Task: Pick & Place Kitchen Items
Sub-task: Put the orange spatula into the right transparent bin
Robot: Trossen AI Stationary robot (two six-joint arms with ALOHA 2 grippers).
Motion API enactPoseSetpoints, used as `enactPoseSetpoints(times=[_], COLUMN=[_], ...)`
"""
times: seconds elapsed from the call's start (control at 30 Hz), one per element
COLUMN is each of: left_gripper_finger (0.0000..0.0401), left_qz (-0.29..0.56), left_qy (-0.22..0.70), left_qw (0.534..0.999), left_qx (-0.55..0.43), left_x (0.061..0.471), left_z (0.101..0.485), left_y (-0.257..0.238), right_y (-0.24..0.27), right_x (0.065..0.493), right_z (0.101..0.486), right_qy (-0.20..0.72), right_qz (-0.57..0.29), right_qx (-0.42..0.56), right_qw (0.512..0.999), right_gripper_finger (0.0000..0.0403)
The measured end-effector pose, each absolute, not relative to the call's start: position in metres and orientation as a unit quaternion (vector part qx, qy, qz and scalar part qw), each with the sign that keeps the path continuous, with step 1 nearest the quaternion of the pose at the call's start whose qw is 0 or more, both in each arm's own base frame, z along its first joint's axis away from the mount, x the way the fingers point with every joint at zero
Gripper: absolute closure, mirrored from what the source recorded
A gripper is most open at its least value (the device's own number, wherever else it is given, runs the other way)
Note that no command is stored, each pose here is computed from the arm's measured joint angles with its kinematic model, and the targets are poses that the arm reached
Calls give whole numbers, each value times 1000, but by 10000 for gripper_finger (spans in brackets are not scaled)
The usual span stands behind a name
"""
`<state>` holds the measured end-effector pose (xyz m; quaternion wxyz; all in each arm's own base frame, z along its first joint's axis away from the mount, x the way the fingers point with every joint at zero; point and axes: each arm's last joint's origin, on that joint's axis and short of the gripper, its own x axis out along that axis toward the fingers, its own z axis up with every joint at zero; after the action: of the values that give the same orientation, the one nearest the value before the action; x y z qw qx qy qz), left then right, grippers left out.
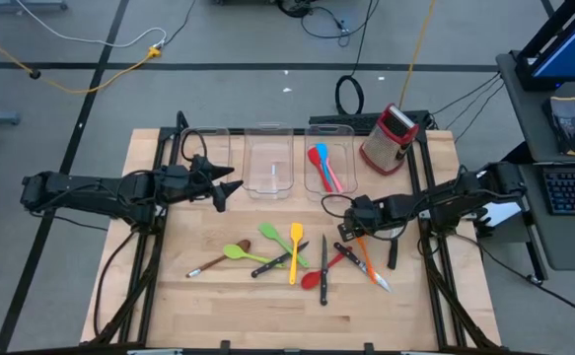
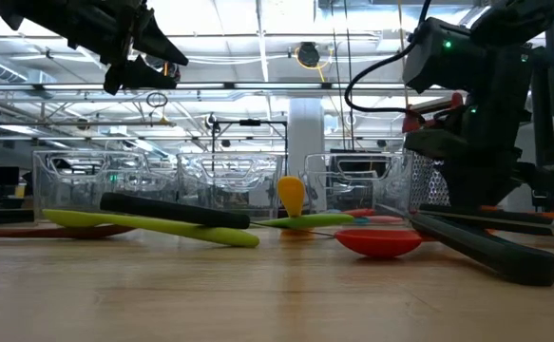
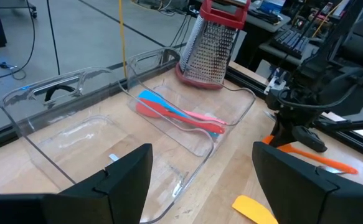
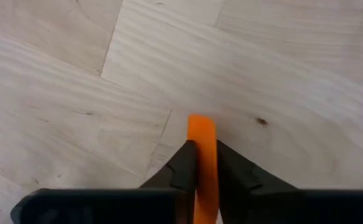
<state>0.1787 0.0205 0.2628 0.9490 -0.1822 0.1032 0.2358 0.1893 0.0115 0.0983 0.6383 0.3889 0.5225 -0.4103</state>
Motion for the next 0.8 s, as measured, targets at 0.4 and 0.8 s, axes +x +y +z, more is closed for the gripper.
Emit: enactPoseSetpoints(times=[0.4, 0.8], left_gripper_finger=[123, 123], left_qz=[236, 236], left_qy=[102, 102], left_qw=[948, 949], left_qx=[-186, -185], left_x=[179, 179], left_z=[263, 263], left_y=[20, 20], right_y=[11, 12], right_x=[186, 172], right_z=[107, 150], right_qy=[524, 479], right_qz=[-385, -301], right_qx=[388, 449], right_qw=[653, 691], right_gripper_finger=[388, 388])
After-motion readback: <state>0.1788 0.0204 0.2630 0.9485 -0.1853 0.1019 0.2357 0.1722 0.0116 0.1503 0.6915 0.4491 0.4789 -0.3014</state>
